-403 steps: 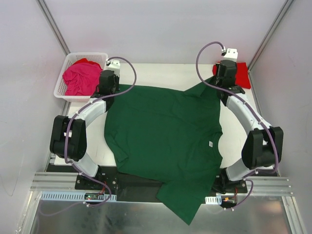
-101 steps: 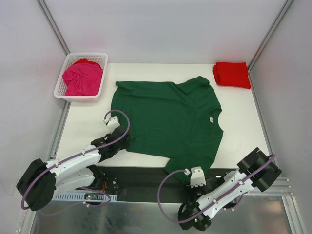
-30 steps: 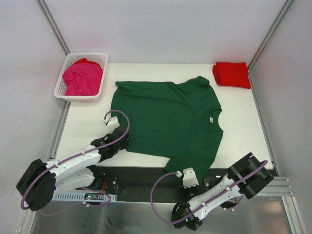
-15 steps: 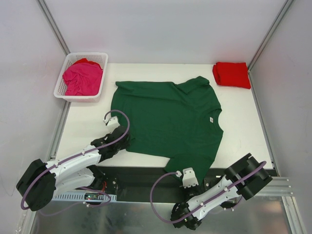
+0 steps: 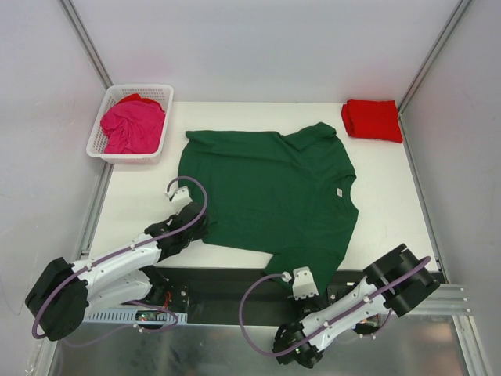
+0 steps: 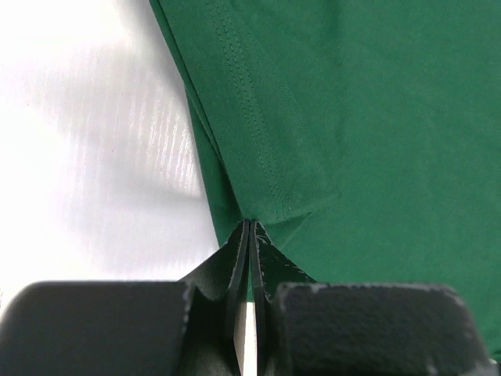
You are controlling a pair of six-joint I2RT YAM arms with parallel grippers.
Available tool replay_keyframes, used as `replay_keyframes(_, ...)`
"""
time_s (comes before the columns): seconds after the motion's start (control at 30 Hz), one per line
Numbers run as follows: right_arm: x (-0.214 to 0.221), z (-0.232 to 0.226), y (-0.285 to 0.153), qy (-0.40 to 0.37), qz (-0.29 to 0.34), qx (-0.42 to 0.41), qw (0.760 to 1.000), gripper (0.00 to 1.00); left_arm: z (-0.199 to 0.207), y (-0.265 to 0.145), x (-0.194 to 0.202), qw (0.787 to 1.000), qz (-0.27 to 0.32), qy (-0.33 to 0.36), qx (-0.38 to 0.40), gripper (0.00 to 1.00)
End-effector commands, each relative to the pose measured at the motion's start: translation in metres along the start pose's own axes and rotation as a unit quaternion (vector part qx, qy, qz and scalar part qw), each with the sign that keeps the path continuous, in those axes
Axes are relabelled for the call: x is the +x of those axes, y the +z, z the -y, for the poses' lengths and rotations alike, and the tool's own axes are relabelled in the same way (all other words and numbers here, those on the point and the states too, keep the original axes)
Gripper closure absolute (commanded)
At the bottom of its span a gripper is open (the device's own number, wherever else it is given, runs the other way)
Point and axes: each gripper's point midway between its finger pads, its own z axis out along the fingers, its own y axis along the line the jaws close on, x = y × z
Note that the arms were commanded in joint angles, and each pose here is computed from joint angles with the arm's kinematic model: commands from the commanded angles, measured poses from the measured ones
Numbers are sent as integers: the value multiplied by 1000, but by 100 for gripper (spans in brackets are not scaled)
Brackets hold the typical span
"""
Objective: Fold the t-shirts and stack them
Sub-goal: Grap the side of the flattened tshirt closest away from the robot with both arms
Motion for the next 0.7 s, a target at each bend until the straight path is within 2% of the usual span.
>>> replay_keyframes(0.0,-40,6,-19,-3,40,-10,999,99,1,-4,-6,1000,17,9,6,100)
replay_keyframes(0.33,-82,10,-30,7,67,-24,997,99,6,-20,-17,999,24,13,25,100)
replay_keyframes(0.67,-118,31,-23,13,83,-8,996,99,10,-60,-65,996,85,23,32,100)
